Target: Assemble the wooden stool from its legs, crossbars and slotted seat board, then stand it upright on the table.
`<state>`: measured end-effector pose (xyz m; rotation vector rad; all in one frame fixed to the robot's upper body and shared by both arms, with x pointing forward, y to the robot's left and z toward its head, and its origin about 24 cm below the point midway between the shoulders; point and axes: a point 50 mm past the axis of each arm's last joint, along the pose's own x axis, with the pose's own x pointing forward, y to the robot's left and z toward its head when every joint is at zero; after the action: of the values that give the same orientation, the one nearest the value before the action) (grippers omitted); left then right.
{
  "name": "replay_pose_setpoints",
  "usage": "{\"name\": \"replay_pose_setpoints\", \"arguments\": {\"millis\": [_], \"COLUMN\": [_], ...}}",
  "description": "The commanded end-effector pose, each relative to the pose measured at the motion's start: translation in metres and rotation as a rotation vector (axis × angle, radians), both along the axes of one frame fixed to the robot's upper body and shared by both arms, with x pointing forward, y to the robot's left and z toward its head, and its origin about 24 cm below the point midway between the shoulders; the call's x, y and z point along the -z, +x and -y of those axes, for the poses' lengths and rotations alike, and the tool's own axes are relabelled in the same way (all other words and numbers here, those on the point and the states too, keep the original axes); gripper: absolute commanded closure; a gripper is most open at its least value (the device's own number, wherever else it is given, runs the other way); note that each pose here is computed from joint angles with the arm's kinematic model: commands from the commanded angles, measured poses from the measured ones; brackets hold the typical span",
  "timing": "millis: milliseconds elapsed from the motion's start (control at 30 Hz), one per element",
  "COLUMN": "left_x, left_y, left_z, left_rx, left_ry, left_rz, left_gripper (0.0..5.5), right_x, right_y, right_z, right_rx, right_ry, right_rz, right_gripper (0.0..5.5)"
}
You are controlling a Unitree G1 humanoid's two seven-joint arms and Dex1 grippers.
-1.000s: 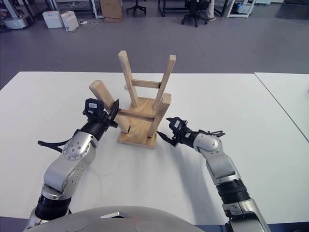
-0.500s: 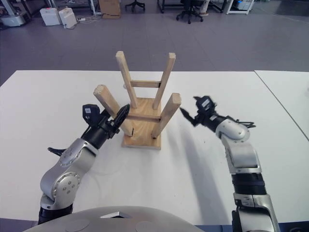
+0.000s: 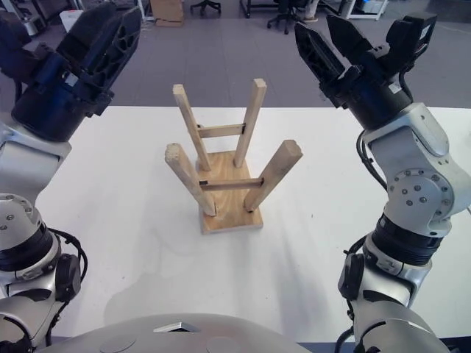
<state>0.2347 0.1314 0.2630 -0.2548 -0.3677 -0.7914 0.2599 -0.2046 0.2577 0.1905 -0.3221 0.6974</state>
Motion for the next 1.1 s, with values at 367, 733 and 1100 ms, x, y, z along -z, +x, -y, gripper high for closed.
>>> {"name": "replay_pose_setpoints", "arguments": {"millis": [367,733,1100], "left_x": [0.096,0.093,0.056], "left_y": [0.007,0.004,0.004], "left_z": [0.032,0.032,0.022], "left_rx": [0.141,0.215,0.205], "left_ry": [0.146,0.081,-0.113], "left_rz": [-0.250,-0.313,-0.193], "left_gripper": [2.41,2.41,2.41], "right_x": [0.081,0.106,0.058], "right_y": [-0.002,0.003,0.010], "right_z": [-0.017,-0.011,0.015], "right_rx": [-0.115,-0.126,-0.118], "right_ry": [-0.178,-0.229,0.116], "right_rz": [-0.267,-0.333,-0.184], "right_gripper": [1.82,1.82,1.82]}}
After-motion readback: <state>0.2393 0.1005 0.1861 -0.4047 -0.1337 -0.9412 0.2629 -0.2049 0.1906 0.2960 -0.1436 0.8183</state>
